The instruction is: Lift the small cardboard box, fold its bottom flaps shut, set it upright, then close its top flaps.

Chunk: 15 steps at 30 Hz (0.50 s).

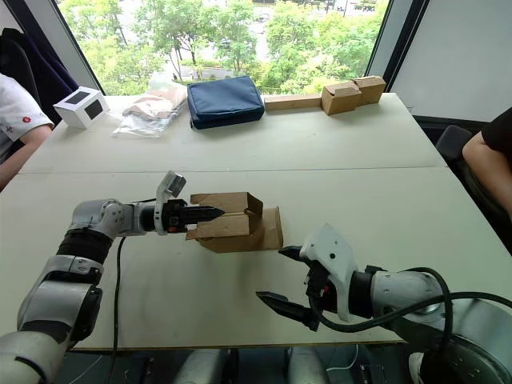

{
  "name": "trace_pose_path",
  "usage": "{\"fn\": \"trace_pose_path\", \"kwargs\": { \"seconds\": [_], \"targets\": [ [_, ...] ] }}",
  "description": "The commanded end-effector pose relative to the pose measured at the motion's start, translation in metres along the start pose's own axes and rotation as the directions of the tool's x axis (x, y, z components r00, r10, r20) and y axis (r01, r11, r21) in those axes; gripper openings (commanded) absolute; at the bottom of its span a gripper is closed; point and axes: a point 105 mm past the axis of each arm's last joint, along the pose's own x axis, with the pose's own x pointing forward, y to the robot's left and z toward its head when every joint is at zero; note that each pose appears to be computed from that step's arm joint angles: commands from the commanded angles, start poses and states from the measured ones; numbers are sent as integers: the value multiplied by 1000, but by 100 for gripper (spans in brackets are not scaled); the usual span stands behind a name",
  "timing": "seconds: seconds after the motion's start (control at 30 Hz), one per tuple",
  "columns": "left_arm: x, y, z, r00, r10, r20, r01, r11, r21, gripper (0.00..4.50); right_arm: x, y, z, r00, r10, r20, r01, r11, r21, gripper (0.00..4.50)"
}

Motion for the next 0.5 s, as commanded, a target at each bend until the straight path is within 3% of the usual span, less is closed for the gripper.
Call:
{"fn": "trace_pose_path", "kwargs": {
  "seconds": [0.03, 0.07, 0.17, 0.23, 0.5],
  "targets": [
    [1, -5, 11, 1000, -11, 10, 11, 999, 39, 157, -10, 4, 11, 1000, -5, 27, 5, 1000, -20, 450],
    [2, -4, 12, 1000, -10, 15, 9, 999, 35, 157, -11, 4, 11, 1000, -5, 23, 5, 1000, -18, 450],
    [5, -3, 15, 999, -13, 35, 13, 1000, 24, 94, -11, 6, 8, 1000, -1, 10, 1, 1000, -15, 450],
    [8, -3, 16, 999, -20, 38, 19, 1000, 24, 8, -9, 7, 6, 1000, 4, 3, -4, 1000, -15, 450],
    [7, -15, 17, 998, -65, 26, 63, 995, 77, 8, -9, 3, 3, 1000, -5, 11, 6, 1000, -16, 450]
  ]
}}
